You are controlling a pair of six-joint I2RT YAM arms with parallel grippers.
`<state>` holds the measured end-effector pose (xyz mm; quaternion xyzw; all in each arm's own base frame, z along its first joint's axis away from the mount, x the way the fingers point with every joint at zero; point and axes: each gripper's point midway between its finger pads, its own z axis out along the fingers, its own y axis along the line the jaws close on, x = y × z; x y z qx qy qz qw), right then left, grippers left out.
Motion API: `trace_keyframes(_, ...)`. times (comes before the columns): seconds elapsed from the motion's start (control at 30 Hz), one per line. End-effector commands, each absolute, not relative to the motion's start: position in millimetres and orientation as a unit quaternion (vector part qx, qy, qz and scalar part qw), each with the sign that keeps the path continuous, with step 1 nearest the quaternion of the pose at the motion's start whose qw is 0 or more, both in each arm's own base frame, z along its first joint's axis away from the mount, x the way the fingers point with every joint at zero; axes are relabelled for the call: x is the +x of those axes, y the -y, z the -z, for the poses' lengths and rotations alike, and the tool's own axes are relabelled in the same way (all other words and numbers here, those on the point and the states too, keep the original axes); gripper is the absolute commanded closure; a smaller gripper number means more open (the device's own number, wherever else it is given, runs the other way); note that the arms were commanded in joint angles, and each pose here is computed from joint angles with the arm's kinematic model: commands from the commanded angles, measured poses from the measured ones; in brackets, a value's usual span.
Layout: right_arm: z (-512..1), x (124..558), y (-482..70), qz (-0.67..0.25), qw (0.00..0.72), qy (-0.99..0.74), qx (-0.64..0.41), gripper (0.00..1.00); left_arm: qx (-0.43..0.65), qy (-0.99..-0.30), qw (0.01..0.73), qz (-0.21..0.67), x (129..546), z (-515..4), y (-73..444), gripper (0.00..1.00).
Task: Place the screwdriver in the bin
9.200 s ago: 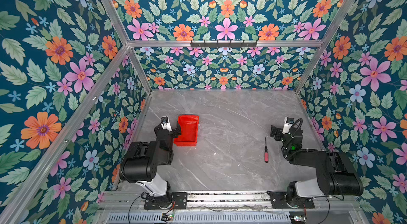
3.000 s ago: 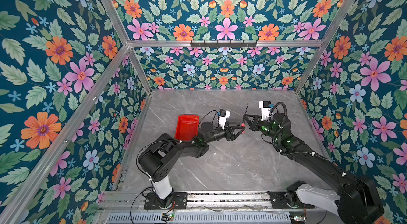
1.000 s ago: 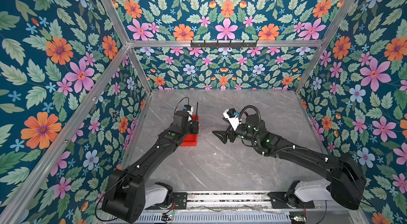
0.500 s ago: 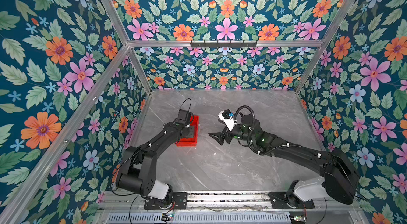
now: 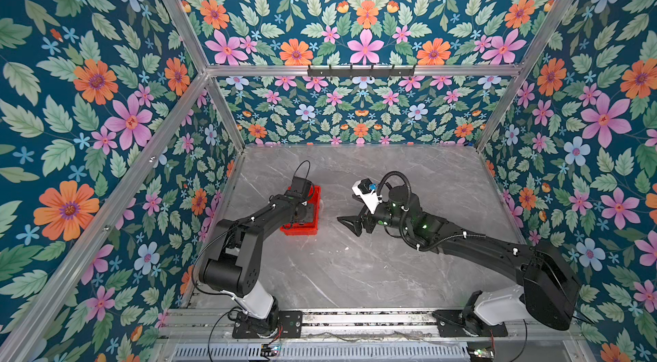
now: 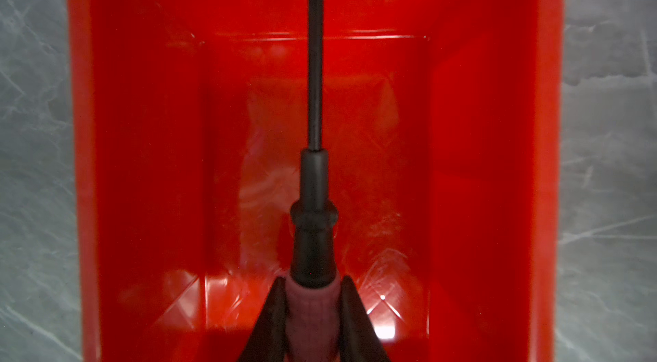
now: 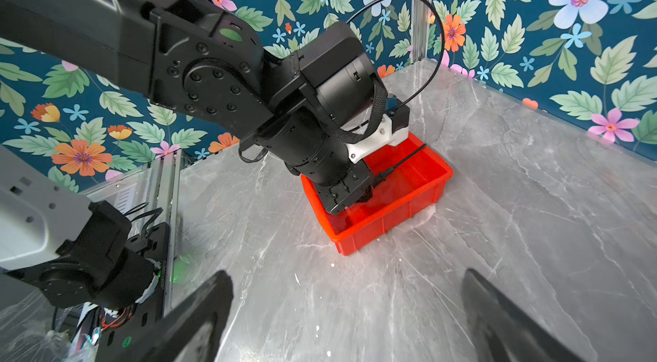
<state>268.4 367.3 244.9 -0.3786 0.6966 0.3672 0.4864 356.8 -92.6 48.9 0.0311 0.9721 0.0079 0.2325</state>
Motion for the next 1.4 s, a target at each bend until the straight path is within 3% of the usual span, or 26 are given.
trace_keyframes(0.0, -248, 266, -368, -0.367, 0.488, -0.690, -0.389, 0.01, 0.025, -0.972, 0.234, -0.010, 359, -51, 92, 0.85)
trace_keyframes(0.27, -251, 265, -366, -0.364, 0.491, -0.689, -0.389, 0.01, 0.017, -0.967, 0.253, -0.002, 360, -77, 92, 0.54)
trace_keyframes(0.37, -252, 265, -362, -0.360, 0.497, -0.690, -0.385, 0.01, 0.014, -0.962, 0.272, 0.004, 361, -97, 93, 0.37)
trace_keyframes(0.53, -259, 277, -343, -0.347, 0.520, -0.700, -0.344, 0.01, 0.011, -0.941, 0.337, 0.018, 368, -140, 93, 0.07)
trace_keyframes(0.6, -261, 287, -327, -0.340, 0.537, -0.708, -0.307, 0.01, 0.013, -0.926, 0.376, 0.020, 372, -157, 91, 0.02)
trace_keyframes(0.93, -259, 322, -199, -0.251, 0.604, -0.742, -0.144, 0.01, 0.030, -0.829, 0.557, -0.027, 372, -216, 65, 0.00)
trace_keyframes(1.37, -207, 336, -36, -0.047, 0.618, -0.785, -0.005, 0.01, -0.004, -0.780, 0.620, -0.084, 359, -176, -1, 0.00)
